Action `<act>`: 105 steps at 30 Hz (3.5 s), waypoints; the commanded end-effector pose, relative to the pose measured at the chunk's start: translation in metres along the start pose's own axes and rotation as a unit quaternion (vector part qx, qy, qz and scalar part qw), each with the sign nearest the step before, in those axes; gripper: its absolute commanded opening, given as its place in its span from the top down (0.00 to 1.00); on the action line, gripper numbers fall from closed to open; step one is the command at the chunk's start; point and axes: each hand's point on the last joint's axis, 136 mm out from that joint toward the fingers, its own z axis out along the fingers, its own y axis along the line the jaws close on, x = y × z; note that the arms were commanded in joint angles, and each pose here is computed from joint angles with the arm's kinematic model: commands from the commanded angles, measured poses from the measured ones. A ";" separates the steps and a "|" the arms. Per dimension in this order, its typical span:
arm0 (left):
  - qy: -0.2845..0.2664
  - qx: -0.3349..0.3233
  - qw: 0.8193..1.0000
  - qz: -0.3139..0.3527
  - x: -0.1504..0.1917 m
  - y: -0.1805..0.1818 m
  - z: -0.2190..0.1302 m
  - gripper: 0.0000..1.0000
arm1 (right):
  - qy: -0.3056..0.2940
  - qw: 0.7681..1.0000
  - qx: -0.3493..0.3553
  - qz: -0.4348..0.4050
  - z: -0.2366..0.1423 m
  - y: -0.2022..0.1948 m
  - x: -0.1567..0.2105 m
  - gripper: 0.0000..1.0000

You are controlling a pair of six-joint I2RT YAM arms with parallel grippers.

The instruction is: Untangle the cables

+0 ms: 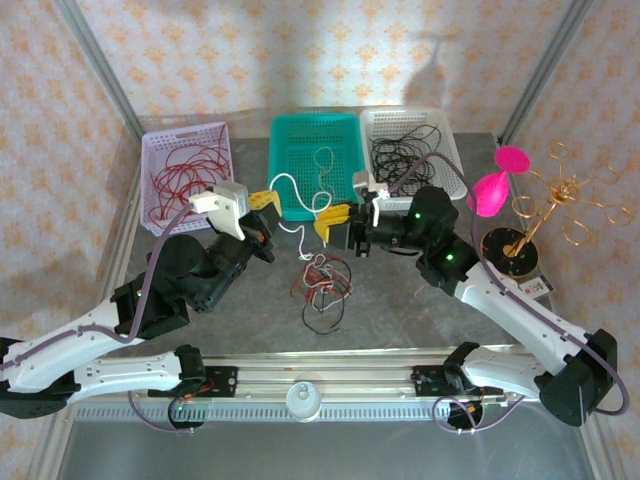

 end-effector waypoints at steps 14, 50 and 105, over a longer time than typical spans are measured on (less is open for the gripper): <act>-0.019 0.009 1.000 0.002 -0.027 -0.004 -0.005 1.00 | -0.023 0.935 0.353 -0.038 -0.056 -0.108 0.014 1.00; 0.008 -0.113 0.993 0.028 -0.042 0.032 0.030 1.00 | -0.115 0.710 0.683 -0.130 -0.218 -0.142 0.028 0.56; 0.165 -0.180 0.965 -0.093 0.238 0.225 0.329 0.85 | 0.002 0.853 0.501 0.147 -0.132 -0.153 0.162 0.59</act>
